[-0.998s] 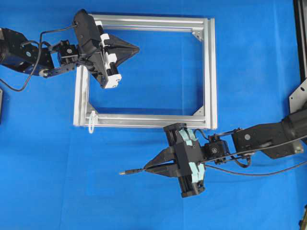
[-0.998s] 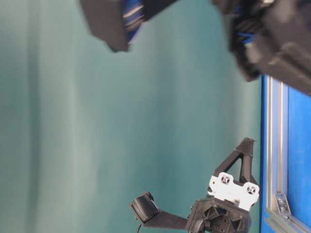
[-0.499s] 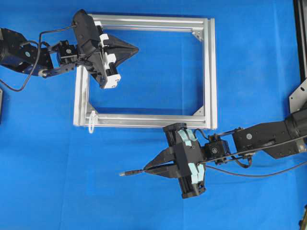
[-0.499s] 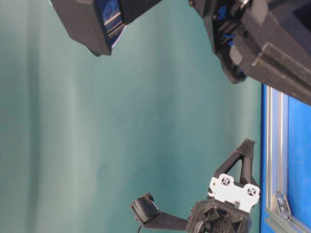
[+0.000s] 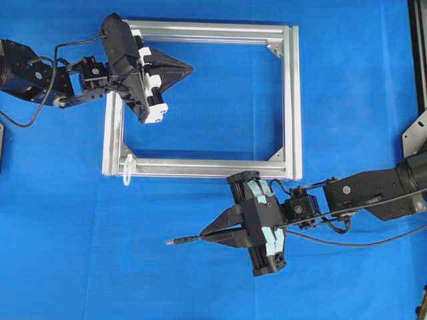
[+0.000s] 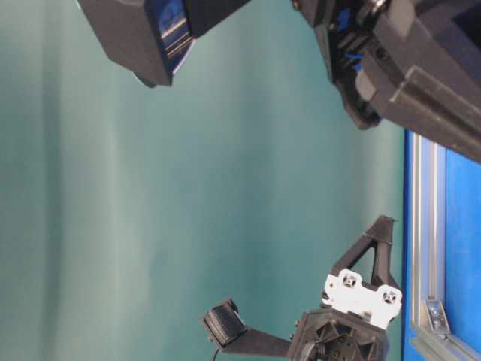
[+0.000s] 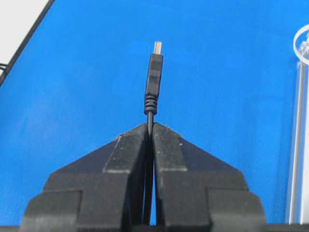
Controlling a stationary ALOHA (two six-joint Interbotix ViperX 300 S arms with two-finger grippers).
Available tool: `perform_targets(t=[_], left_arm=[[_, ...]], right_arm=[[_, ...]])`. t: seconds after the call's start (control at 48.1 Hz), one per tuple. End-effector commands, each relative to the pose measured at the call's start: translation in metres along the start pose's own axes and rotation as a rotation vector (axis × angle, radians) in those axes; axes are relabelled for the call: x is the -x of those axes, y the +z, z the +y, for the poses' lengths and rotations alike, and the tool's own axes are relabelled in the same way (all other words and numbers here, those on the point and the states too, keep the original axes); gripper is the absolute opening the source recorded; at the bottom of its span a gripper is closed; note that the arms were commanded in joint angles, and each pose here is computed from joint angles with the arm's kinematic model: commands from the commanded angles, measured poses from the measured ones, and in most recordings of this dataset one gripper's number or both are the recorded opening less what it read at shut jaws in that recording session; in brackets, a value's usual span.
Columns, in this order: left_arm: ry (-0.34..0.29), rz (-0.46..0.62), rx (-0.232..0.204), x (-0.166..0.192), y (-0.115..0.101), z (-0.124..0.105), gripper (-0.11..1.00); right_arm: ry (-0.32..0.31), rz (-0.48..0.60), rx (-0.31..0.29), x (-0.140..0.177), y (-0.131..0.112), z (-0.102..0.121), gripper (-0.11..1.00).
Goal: Insert the wire through the string loop located on the left side.
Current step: 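Lift the cable plug with the right gripper and move it left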
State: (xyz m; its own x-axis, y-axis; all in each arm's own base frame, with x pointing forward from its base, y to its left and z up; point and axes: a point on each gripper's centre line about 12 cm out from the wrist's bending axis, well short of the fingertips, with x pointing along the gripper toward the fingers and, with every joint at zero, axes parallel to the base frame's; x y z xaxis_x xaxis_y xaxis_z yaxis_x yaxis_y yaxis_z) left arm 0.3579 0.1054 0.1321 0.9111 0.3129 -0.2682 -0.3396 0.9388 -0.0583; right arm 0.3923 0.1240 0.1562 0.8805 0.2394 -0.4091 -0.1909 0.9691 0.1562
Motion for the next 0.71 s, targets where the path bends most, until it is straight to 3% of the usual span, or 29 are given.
perform_targets(t=[0.0,0.686], left_arm=[[-0.006,-0.044,0.001,0.0025,0.0143,-0.0016,0.00],[-0.005,-0.041,0.001,0.0035,0.0132,-0.0015,0.00]], right_arm=[[0.013,-0.047,-0.002,0.0043,0.0170,0.0050,-0.04],[0.009,-0.047,-0.001,0.0044,0.0167,0.0031,-0.04]])
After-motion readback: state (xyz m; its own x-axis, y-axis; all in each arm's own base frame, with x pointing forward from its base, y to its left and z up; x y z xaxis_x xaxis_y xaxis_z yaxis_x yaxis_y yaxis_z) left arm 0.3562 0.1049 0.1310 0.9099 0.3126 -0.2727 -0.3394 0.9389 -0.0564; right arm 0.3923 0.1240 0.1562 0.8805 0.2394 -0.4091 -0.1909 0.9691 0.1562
